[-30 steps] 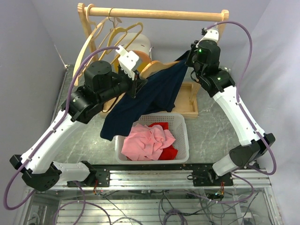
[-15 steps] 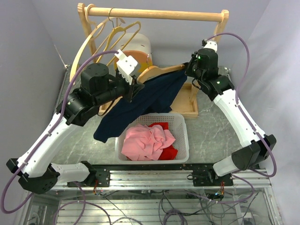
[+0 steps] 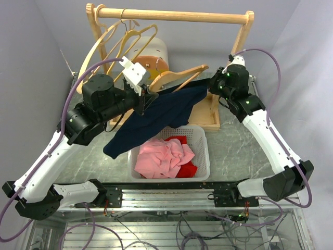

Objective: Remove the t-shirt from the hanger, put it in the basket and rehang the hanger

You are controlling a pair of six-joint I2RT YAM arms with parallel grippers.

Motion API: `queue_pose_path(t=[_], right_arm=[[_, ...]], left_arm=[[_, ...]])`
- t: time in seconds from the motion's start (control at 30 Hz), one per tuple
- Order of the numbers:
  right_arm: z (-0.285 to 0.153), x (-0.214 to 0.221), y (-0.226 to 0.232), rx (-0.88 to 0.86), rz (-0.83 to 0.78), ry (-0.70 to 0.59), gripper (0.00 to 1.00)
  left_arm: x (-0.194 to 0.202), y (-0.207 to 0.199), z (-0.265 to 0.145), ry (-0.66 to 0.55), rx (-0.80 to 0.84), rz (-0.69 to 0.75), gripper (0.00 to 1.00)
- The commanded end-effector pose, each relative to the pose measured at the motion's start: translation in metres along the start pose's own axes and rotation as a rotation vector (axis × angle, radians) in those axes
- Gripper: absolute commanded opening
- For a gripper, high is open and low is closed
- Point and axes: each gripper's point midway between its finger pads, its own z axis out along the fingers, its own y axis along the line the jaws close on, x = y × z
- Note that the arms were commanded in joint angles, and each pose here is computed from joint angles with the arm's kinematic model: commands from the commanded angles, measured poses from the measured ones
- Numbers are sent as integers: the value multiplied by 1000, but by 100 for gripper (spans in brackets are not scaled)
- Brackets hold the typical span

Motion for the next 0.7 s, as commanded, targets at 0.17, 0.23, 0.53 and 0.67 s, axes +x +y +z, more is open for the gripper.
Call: queue_pose_path(t=[0.17, 0.23, 0.53, 0.67], right_arm=[[-38, -8, 46, -248, -109, -75, 0], [-56, -2, 84, -351, -168, -70, 0], [-112, 53, 169, -646, -293, 42, 0], [-117, 65, 161, -627, -296, 67, 0]], left_arm=[[-59, 34, 8, -236, -195, -117, 7], [-62, 41, 21, -247, -227, -143, 7], [-54, 66, 77, -196, -339, -196, 7], [-55, 71, 90, -196, -354, -192, 7]])
